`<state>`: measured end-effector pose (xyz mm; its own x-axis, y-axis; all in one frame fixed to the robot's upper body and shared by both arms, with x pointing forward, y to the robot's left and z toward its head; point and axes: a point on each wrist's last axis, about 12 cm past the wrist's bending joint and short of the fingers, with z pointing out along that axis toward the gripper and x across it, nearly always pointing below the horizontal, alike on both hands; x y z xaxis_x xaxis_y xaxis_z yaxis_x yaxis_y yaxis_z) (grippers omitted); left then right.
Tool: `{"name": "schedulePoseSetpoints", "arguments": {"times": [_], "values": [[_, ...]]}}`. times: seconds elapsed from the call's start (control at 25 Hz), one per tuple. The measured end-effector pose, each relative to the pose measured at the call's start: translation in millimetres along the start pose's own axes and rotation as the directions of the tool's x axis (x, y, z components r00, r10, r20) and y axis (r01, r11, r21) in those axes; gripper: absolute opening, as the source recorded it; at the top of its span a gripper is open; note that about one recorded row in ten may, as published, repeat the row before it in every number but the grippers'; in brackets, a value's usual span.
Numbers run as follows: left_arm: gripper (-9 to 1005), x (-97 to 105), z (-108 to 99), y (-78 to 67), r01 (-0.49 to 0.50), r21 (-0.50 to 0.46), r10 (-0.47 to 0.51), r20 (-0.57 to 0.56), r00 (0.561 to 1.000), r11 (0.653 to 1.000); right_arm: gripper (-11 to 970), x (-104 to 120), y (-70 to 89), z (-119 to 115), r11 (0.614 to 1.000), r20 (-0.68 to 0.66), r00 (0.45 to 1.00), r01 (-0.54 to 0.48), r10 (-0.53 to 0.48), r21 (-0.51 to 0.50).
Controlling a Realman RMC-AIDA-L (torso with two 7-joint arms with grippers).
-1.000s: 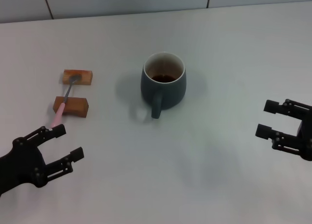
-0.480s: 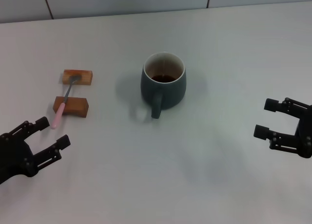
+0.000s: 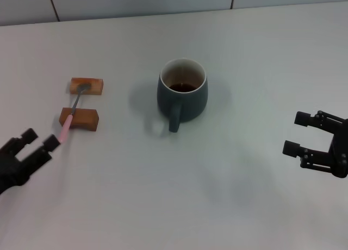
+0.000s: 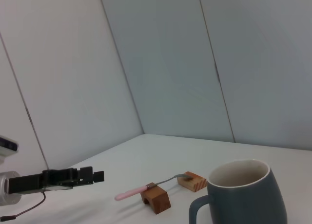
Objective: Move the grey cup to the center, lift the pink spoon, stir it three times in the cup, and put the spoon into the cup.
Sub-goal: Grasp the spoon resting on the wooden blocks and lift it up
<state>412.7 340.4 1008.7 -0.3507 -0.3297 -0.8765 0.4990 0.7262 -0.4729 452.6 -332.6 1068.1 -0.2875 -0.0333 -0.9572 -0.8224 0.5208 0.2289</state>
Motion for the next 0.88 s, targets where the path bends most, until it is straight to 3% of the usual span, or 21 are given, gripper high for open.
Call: {"name": "schedulePoseSetpoints", "arguments": {"times": [0.08,0.32,0.36,0.52,0.56,0.88], "values": [[736,1,-5,0.5,0.093,-0.024,-0.093,0.029,0.995,0.995,829,0,-0.2,1,1.000,0.002,1.000,-0.003,0.003,-0.003],[734,5,-4,-1.1,0.211,-0.032,-0.210,0.051,0.976,0.977,828,0,-0.9,2,1.000,0.001,1.000,-0.004,0.004,-0.005],[734,8,-3,-2.4,0.275,-0.036,-0.272,0.066,0.960,0.961,828,0,-1.0,2,1.000,0.001,1.000,-0.004,0.004,-0.004],[733,9,-3,-1.6,0.334,-0.046,-0.330,0.075,0.941,0.942,828,0,-1.2,2,1.000,0.000,1.000,-0.004,0.004,-0.003],[732,11,-2,-0.4,0.386,-0.060,-0.382,0.077,0.921,0.920,828,0,-1.2,2,1.000,0.000,1.000,-0.004,0.004,-0.003],[729,17,-1,-1.2,0.456,-0.076,-0.449,0.090,0.889,0.887,828,1,-0.8,2,1.000,-0.005,1.000,-0.005,0.005,-0.004]]}}
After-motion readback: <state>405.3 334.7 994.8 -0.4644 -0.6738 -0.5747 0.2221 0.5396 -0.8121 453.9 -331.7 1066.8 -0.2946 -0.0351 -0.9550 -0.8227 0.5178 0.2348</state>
